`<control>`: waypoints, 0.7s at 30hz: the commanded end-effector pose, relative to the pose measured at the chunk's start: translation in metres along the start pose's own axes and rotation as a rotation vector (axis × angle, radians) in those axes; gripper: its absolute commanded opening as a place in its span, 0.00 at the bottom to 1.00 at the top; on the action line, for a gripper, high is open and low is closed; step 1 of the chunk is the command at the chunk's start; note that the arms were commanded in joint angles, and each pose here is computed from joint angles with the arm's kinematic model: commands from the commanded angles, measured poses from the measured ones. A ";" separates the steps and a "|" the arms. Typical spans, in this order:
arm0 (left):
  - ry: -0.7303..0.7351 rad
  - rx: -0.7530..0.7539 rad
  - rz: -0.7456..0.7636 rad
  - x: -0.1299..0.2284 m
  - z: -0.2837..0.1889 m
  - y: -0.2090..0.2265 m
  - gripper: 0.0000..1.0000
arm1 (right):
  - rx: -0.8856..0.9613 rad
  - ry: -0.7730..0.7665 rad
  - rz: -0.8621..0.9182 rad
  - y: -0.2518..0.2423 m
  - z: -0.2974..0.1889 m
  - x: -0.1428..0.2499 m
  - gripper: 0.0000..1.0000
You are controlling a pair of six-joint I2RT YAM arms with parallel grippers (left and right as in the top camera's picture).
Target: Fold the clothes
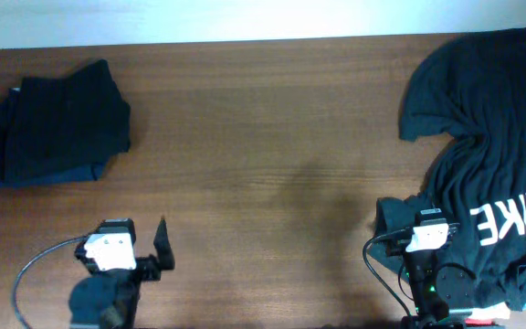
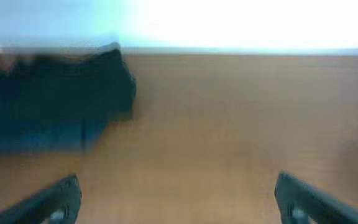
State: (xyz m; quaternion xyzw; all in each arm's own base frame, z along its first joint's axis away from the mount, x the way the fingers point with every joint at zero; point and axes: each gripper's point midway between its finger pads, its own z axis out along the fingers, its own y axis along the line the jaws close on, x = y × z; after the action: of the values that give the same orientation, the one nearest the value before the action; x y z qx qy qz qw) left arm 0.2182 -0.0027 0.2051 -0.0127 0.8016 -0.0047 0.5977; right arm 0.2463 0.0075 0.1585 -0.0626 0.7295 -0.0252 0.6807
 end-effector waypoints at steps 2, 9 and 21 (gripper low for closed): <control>-0.179 -0.009 -0.022 0.016 0.024 0.002 0.99 | 0.015 0.005 0.008 -0.003 0.000 0.002 0.99; -0.243 0.069 0.034 0.031 0.038 -0.012 0.99 | 0.015 0.005 0.008 -0.003 0.000 0.002 0.99; -0.208 0.089 0.034 0.040 0.040 -0.015 0.99 | 0.015 0.005 0.008 -0.003 0.000 0.002 0.99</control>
State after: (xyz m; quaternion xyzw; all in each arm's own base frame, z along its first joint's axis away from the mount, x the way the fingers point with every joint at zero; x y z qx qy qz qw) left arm 0.2455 -0.0162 0.1576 0.0167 0.7347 -0.0281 0.6776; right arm 0.2462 0.0075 0.1589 -0.0627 0.7289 -0.0254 0.6812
